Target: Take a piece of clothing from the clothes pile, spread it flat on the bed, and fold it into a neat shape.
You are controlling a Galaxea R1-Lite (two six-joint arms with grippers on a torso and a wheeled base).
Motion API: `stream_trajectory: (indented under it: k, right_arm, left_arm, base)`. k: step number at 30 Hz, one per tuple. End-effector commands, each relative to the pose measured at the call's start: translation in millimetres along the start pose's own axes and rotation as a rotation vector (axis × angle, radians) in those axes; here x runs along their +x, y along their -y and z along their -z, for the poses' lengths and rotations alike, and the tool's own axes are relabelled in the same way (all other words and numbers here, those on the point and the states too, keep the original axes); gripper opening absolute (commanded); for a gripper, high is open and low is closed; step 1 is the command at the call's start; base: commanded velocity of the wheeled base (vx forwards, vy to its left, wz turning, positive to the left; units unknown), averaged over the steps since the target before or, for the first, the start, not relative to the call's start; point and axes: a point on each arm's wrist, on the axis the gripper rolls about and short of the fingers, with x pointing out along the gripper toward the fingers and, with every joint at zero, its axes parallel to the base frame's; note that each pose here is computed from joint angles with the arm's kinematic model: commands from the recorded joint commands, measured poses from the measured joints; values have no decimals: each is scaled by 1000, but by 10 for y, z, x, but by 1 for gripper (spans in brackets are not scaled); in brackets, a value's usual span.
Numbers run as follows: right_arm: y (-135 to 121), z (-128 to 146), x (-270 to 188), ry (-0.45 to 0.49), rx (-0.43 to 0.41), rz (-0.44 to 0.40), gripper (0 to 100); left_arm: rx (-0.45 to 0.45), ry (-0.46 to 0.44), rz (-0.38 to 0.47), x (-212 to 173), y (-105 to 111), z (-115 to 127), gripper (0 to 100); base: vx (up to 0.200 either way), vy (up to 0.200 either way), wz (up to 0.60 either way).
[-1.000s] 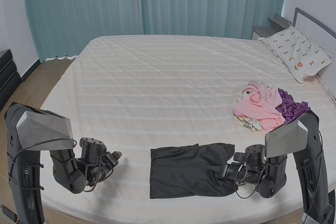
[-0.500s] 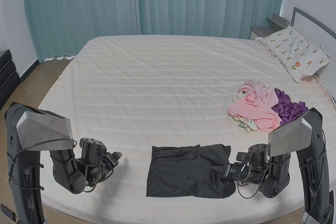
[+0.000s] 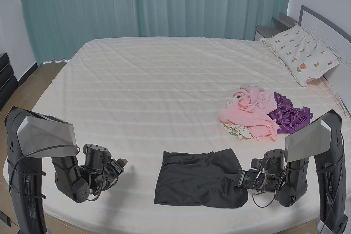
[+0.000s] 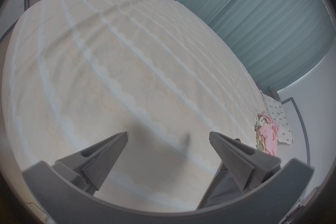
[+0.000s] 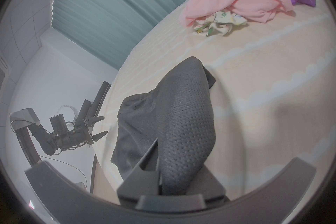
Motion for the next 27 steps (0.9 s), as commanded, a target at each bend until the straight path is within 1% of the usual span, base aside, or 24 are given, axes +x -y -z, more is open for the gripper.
stream_trajectory:
  k: [1, 8, 27]
  right_arm:
    - [-20, -20, -50, 8, -1, -8, 0]
    - [15, -16, -101, -7, 10, -6, 0]
    - [62, -48, -183, 4, 18, 16, 0]
  left_arm:
    - [-1, 1, -1, 1, -3, -3, 100]
    - [-3, 0, -2, -1, -6, -1, 100]
    - [-1, -1, -1, -1, -6, 0, 100]
  base:
    - [0, -200, 0]
    - [0, -200, 0]
    - [0, -200, 0]
